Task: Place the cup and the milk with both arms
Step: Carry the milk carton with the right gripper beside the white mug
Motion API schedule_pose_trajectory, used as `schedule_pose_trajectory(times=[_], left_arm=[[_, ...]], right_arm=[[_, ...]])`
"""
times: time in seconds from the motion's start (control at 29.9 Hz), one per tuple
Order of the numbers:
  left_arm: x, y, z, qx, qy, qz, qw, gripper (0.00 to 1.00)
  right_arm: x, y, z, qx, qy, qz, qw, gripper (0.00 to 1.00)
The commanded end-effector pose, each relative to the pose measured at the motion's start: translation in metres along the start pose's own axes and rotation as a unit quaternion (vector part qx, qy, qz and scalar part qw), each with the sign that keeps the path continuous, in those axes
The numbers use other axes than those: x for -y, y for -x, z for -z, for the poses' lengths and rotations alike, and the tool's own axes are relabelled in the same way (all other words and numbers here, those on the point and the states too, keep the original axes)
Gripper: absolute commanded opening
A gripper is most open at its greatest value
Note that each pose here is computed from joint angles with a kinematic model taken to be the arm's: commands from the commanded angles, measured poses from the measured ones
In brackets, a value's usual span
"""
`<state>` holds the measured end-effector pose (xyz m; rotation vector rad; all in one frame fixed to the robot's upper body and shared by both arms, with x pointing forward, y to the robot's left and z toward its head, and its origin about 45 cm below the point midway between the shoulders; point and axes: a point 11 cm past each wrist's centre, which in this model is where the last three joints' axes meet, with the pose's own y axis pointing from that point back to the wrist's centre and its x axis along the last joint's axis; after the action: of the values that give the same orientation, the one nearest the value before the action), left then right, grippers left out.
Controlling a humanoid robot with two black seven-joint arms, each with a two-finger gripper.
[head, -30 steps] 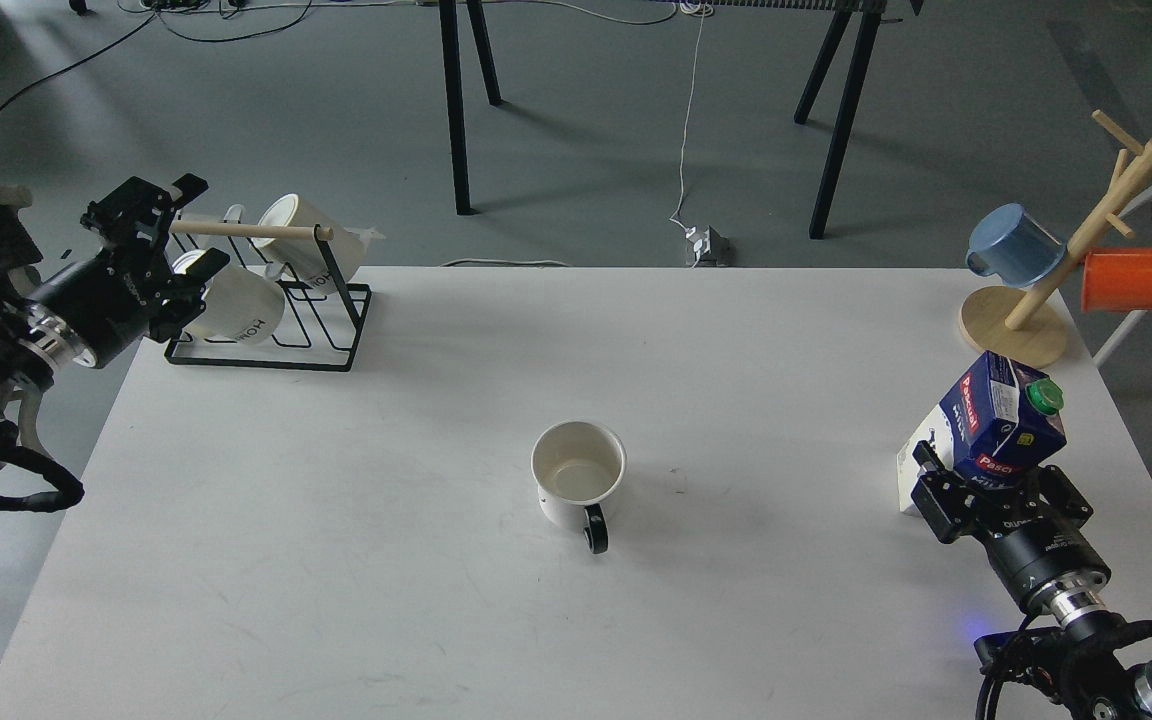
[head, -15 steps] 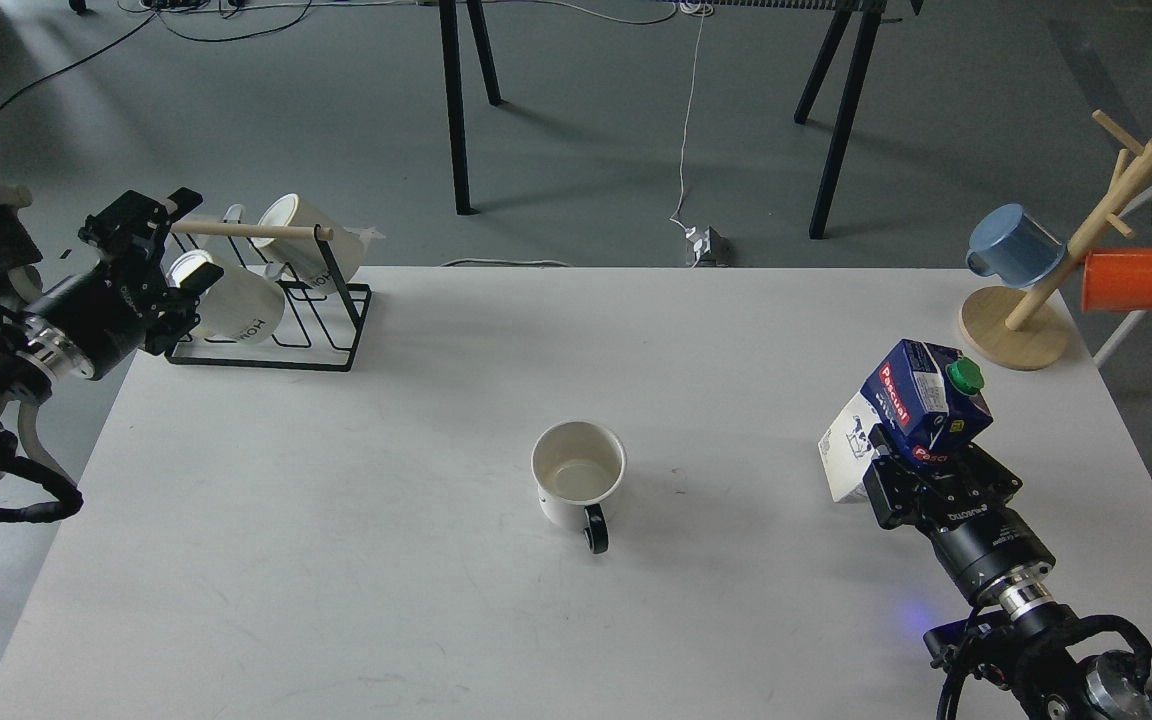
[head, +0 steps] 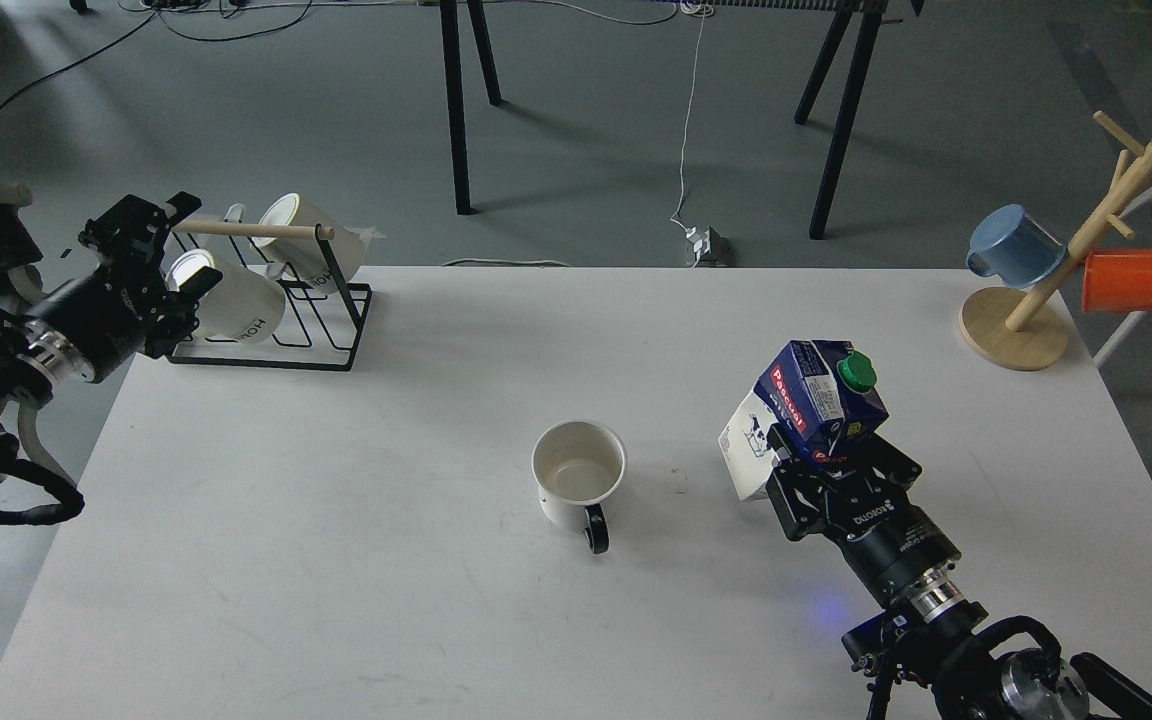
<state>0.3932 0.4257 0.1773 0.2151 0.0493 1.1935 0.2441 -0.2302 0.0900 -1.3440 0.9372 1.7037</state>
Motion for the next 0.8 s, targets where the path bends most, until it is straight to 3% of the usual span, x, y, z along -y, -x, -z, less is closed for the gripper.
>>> schedule_pose_trajectory(times=[0.0,0.27,0.77], left_arm=[[0.0,0.0,0.0,0.0,0.0,0.0,1.0,0.97],[0.0,0.0,0.0,0.0,0.0,0.0,1.0,0.97],[-0.005,-0.003,0.007,-0.001,-0.009,-0.007,1.0,0.97]], right_arm=[[0.012,-0.007,-0.01,0.001,0.005,0.0,1.0,0.44],[0.04,-0.024,-0.038,0.008,0.033,-0.015,0.999,0.44],[0.039,-0.037,-0.05,0.005,0.046,-0.031,0.998,0.48]])
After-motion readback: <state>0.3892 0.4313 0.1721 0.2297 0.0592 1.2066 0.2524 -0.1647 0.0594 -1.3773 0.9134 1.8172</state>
